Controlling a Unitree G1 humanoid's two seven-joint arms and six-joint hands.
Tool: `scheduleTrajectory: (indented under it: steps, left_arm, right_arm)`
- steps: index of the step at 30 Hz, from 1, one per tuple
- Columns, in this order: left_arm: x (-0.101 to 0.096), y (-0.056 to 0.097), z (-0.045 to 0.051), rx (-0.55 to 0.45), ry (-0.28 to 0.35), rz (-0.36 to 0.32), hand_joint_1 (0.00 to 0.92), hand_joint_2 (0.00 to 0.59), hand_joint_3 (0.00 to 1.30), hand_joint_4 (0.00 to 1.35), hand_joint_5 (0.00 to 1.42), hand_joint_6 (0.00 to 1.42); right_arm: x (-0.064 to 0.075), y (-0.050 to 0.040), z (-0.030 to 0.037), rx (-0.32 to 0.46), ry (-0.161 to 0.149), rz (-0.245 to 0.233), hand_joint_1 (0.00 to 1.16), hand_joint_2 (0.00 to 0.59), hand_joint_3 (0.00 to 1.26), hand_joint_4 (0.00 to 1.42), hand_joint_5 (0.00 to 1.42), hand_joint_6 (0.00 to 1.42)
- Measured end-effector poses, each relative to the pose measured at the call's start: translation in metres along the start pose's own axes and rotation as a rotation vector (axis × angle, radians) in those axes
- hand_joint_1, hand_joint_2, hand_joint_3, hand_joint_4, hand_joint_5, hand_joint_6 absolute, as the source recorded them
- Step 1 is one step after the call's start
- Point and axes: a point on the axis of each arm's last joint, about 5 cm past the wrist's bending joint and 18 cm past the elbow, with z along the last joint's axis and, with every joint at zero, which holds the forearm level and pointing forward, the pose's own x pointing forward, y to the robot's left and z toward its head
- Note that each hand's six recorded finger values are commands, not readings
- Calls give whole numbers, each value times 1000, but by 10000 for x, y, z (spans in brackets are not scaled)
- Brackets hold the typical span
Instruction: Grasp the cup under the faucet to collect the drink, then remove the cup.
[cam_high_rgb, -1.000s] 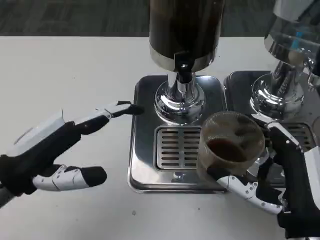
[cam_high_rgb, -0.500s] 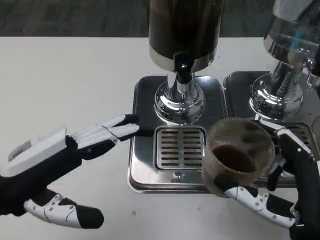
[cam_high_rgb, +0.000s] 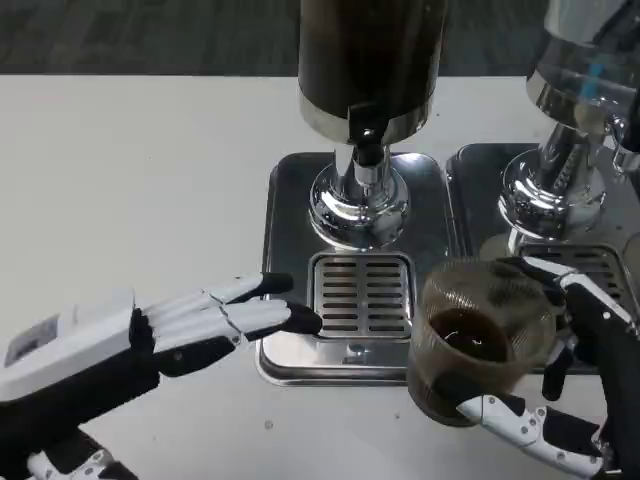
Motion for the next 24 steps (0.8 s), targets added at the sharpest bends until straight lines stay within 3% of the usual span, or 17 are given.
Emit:
scheduleTrajectory:
  steps: [24]
  left_arm:
    - [-17, 33, 34, 3, -26, 14, 0, 85, 126, 17, 8, 40]
  right_arm:
    - [6, -36, 7, -4, -17, -28, 848, 160, 713, 763, 952, 1248]
